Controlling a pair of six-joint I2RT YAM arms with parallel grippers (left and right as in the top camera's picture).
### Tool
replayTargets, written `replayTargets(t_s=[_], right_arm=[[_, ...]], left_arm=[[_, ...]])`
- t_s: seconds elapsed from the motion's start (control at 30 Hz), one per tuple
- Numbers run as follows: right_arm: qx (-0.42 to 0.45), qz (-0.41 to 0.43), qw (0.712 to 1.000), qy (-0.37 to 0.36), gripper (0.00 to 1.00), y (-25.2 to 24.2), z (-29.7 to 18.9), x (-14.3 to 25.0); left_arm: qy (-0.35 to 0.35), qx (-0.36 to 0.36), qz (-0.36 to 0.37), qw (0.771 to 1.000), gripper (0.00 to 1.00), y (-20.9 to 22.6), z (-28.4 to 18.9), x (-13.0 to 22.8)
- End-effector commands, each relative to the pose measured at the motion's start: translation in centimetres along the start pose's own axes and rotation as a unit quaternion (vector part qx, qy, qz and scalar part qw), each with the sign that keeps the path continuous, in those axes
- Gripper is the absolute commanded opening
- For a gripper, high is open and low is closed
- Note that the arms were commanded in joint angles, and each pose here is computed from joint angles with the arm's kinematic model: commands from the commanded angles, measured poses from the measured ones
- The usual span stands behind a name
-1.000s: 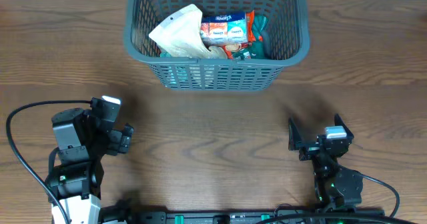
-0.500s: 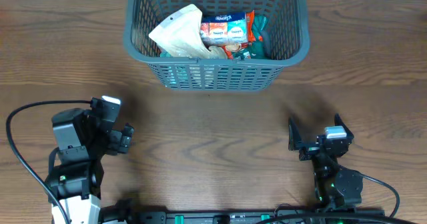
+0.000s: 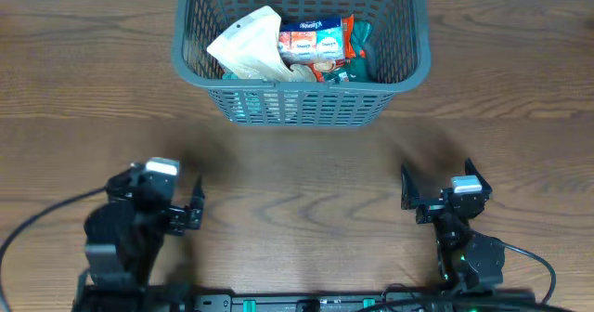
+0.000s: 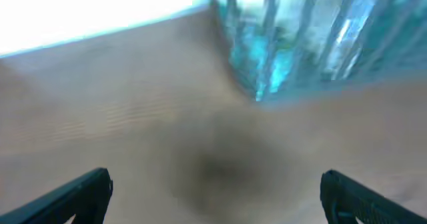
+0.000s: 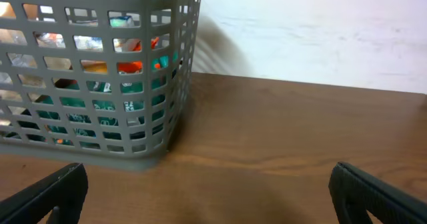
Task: Pack container
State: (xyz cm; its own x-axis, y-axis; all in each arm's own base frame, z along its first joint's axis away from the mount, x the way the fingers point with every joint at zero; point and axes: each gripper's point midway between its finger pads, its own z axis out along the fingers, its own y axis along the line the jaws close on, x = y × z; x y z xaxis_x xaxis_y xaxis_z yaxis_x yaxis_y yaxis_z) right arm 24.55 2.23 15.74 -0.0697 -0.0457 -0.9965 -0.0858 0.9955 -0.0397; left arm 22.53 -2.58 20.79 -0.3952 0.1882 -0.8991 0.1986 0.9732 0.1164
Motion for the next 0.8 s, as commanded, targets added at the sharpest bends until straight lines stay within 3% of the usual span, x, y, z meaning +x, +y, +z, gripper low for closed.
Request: replayTargets(t_s=[0.0,0.17,0.3,0.57,0.77], right_arm=[[-0.008,-0.008,1.0,0.0,0.99,0.3,0.0,0.0],[-0.008,-0.008,1.0,0.0,0.99,0.3,0.0,0.0],[-0.008,-0.008,1.0,0.0,0.99,0.3,0.0,0.0],[-0.008,-0.008,1.0,0.0,0.99,0.3,0.0,0.0],[-0.008,-0.008,1.0,0.0,0.99,0.3,0.0,0.0]], left_arm=[[-0.068,0.009,-0.081,0.994,0.98,-0.7,0.4,-0.7],[-0.222,-0.05,-0.083,0.97,0.98,1.3,0.9,-2.1],[-0.276,-0.08,-0.089,0.954,0.98,2.0,1.3,-0.6],[-0.232,-0.08,-0.097,0.964,0.98,1.8,2.6,1.6],[-0.139,-0.046,-0.124,0.981,0.98,0.0,4.5,5.8]])
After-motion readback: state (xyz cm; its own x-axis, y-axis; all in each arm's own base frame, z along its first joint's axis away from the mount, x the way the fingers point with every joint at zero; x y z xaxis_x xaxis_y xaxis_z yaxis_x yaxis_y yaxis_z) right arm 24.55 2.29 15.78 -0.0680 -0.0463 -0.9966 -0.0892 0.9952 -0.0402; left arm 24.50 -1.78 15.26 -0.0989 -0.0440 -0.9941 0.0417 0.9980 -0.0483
